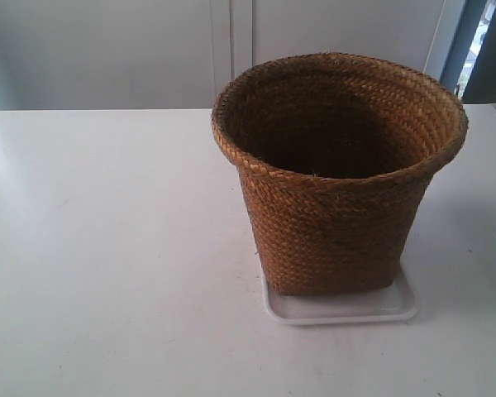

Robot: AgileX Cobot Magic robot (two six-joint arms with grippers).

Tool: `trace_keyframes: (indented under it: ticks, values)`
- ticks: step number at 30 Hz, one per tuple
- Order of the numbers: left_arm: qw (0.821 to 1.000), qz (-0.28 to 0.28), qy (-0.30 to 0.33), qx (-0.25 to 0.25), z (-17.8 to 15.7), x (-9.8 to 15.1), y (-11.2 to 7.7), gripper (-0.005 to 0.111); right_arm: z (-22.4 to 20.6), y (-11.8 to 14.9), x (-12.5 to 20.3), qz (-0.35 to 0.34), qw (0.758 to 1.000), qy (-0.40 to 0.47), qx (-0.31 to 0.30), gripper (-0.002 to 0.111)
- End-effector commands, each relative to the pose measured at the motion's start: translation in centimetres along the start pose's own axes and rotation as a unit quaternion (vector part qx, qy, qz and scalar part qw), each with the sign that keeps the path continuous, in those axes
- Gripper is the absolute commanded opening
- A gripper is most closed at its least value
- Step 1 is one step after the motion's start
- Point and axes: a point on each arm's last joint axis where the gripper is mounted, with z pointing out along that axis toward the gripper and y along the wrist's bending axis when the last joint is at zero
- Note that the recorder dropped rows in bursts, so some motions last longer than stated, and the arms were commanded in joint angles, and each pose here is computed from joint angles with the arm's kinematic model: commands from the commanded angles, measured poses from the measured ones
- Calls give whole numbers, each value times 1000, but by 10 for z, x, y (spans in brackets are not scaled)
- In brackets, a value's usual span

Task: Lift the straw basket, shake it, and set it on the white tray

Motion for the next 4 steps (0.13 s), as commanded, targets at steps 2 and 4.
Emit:
trace_keyframes:
  ticks: [2,4]
  values:
    - [1000,-9,1,1,0,1,0,0,0,0,1,4,1000,-2,2,0]
    - [1000,-9,1,1,0,1,0,0,0,0,1,4,1000,-2,2,0]
